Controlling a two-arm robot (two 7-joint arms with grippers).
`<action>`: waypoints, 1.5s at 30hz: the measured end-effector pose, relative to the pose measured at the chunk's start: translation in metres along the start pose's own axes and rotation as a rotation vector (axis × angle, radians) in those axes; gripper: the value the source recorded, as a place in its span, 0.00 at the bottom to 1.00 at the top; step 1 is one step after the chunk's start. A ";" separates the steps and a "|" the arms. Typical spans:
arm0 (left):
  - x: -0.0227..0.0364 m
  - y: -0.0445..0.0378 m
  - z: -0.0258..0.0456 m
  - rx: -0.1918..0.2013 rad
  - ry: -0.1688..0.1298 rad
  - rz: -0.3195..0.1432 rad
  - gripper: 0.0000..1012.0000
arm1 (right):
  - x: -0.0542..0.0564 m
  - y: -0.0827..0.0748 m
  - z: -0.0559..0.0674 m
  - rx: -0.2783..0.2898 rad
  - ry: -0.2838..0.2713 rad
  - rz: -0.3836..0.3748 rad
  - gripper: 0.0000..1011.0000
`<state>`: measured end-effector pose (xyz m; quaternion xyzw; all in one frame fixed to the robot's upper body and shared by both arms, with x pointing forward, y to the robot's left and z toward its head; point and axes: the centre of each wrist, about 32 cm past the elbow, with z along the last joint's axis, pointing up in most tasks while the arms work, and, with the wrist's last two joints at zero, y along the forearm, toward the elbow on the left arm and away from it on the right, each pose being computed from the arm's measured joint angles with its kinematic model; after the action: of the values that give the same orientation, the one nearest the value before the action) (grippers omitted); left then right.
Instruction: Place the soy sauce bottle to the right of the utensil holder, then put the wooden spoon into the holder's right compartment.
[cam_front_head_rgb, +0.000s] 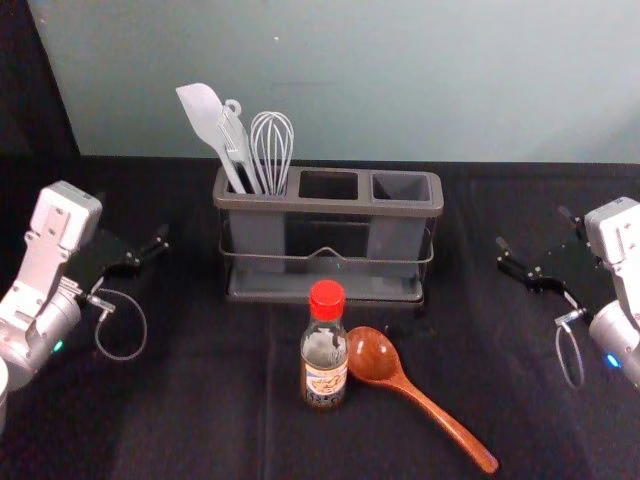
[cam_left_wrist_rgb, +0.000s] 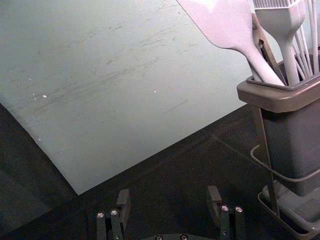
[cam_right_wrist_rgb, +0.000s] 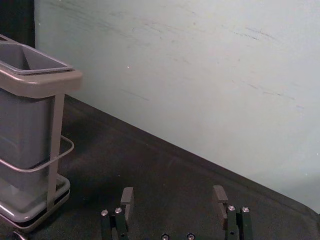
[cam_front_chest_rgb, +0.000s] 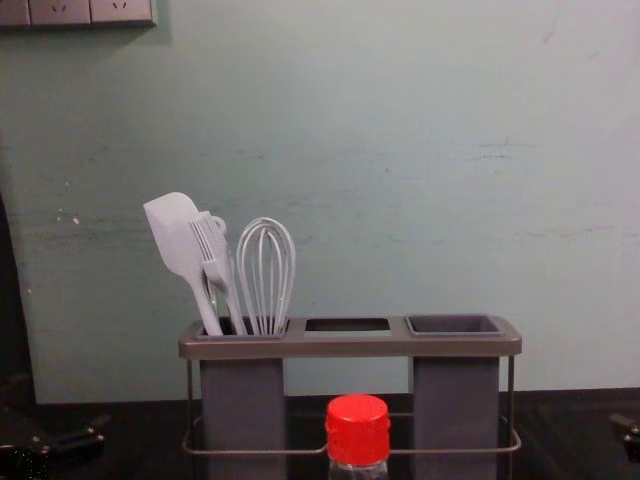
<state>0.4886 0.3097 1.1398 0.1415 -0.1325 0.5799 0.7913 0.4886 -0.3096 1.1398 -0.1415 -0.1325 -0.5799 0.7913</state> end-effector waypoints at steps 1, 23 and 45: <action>0.0000 0.0000 0.0000 0.000 0.000 0.000 0.99 | 0.000 0.000 0.000 0.001 0.000 0.000 0.99; 0.0000 0.0000 0.0000 0.000 0.000 0.000 0.99 | 0.031 -0.078 0.022 0.194 0.188 0.192 0.99; 0.0000 0.0000 0.0000 0.000 0.000 0.000 0.99 | 0.005 -0.076 0.039 0.221 0.316 0.749 0.99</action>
<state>0.4886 0.3097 1.1398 0.1415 -0.1325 0.5799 0.7913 0.4160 -0.3214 1.1829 -0.0035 -0.0104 -0.2489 0.9685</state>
